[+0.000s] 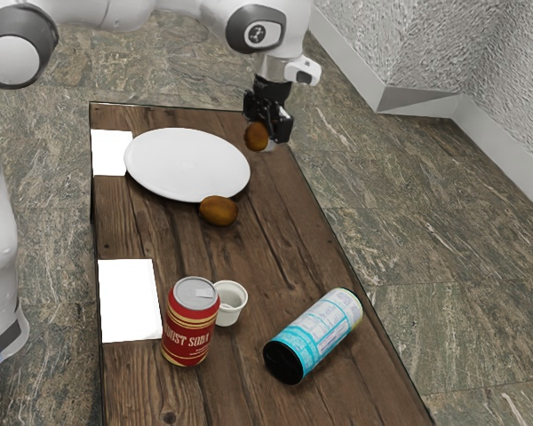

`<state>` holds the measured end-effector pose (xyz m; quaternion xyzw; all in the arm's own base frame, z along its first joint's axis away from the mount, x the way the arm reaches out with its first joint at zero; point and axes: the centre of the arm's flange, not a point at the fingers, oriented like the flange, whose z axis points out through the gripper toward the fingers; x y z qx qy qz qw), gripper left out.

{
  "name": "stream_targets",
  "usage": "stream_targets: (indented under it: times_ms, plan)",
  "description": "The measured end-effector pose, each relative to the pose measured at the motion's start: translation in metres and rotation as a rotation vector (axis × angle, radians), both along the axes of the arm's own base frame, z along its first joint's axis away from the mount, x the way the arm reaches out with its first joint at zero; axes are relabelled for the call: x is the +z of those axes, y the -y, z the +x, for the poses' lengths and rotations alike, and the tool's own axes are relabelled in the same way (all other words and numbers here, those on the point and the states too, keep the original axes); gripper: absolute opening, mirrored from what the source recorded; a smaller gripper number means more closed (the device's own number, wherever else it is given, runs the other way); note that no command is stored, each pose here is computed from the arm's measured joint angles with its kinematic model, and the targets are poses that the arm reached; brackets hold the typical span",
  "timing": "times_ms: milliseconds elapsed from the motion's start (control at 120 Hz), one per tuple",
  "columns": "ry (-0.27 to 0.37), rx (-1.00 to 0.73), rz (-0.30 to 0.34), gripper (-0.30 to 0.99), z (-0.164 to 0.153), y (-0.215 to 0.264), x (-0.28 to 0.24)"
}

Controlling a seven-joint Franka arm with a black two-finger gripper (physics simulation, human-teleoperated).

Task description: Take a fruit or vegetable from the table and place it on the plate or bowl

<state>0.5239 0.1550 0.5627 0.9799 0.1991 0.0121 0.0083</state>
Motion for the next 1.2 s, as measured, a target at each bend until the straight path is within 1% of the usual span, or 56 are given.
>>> stream_targets:
  times_ms: [83,167,317,383,433,517,583,750,767,842,925,1042,1200]
  plan:
    - [-0.026,0.109,0.016,0.27,-0.014,-0.048,-0.006]
    - [-0.051,0.216,0.018,0.27,-0.031,-0.092,-0.014]
    - [-0.111,0.379,-0.001,0.27,-0.059,-0.161,-0.044]
    - [-0.138,0.426,-0.015,0.27,-0.064,-0.182,-0.062]
    - [-0.146,0.406,-0.016,0.27,-0.05,-0.171,-0.069]
    - [-0.153,0.296,-0.007,0.27,-0.01,-0.111,-0.074]
    - [-0.156,0.253,-0.004,0.28,0.004,-0.083,-0.076]
    - [-0.162,0.31,-0.007,0.29,-0.004,-0.102,-0.079]
    - [-0.162,0.313,-0.007,0.31,-0.004,-0.103,-0.079]
    - [-0.163,0.32,-0.008,0.47,-0.003,-0.1,-0.08]
    - [-0.165,0.319,-0.009,0.57,-0.001,-0.095,-0.079]
    - [-0.161,0.322,-0.007,0.64,0.0,-0.091,-0.073]
    - [-0.155,0.328,-0.009,0.67,-0.001,-0.094,-0.056]
